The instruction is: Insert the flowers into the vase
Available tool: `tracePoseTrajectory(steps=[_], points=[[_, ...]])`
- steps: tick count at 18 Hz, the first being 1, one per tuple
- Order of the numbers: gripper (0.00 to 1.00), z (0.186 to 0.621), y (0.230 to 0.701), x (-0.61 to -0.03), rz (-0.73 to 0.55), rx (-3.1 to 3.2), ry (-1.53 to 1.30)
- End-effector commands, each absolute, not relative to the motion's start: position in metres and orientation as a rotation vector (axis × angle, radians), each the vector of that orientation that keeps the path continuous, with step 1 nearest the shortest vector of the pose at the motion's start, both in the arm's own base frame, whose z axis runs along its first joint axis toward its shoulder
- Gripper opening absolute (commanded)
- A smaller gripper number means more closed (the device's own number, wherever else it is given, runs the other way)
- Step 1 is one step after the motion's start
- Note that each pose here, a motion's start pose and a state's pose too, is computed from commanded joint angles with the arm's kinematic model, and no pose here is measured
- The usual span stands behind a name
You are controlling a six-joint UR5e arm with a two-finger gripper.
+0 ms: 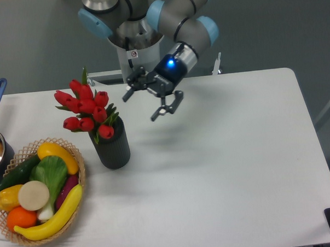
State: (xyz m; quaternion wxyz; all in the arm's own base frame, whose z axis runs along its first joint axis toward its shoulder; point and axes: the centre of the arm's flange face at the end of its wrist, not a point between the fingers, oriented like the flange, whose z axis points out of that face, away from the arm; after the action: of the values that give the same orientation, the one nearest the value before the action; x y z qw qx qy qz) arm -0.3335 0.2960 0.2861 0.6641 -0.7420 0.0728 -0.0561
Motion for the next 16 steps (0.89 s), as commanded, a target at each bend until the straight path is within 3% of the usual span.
tracePoseTrajectory(steps=[16], points=[[1.0,0.353,0.28,-0.48,0.017,-1.921,0.084]])
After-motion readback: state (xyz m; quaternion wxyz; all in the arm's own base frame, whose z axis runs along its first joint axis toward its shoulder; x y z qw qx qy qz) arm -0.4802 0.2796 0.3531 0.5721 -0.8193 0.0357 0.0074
